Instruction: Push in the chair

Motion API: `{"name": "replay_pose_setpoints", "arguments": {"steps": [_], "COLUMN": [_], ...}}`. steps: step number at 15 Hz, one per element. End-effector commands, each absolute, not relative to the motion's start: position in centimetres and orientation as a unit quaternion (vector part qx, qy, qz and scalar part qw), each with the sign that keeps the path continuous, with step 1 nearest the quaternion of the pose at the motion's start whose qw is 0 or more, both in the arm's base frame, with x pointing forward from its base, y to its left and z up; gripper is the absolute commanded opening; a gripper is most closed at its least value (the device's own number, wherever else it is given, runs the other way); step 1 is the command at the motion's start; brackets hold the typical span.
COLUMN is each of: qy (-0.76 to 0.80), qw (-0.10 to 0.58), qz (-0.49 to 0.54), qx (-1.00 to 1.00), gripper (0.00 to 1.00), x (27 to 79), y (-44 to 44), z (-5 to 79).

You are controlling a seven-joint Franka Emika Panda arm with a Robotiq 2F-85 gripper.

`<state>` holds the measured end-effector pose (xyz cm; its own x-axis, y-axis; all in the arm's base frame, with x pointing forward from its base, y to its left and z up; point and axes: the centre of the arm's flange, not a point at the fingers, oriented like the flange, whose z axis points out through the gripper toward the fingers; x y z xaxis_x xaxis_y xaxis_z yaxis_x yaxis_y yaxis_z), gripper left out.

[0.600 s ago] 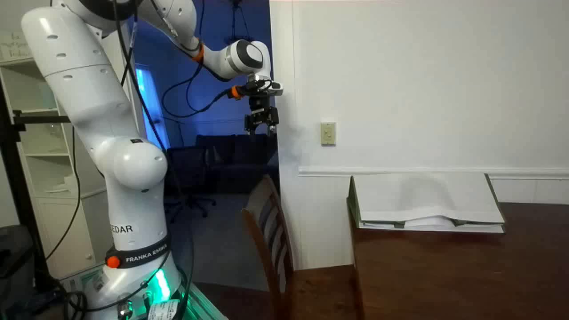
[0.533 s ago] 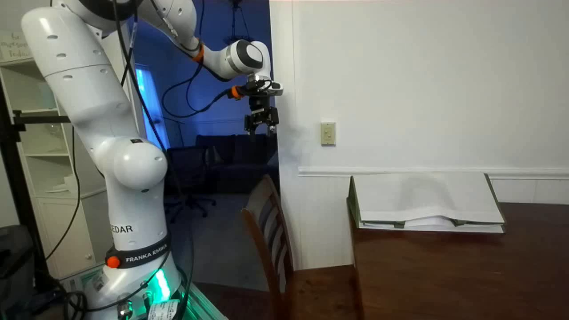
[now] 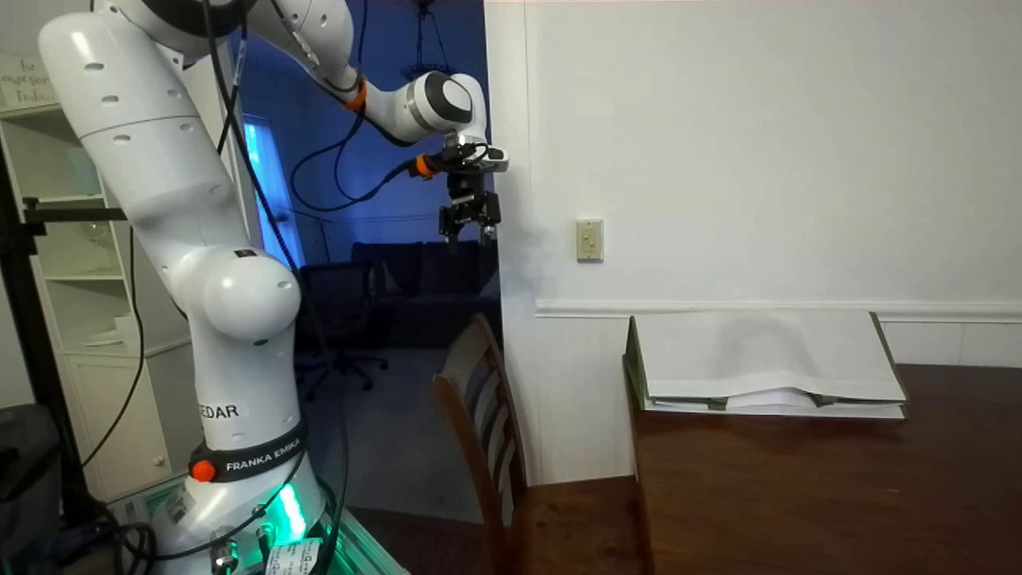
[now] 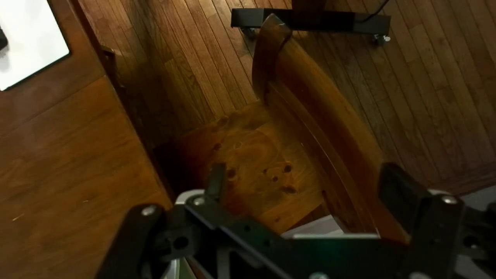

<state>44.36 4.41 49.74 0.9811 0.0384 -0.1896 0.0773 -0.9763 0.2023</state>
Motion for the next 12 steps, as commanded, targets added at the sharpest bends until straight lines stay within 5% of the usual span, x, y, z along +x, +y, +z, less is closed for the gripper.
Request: {"name": "replay_pose_setpoints", "arguments": {"steps": [1, 12], "qy": [0.007, -0.264], "qw": [0.079, 0.015], "qz": [-0.071, -0.103], "qx": [0.994, 0.959], "gripper": [1.0, 1.0], "x": [43.4, 31.9], "y": [6.1, 15.9], "z": [48.1, 37.6]}}
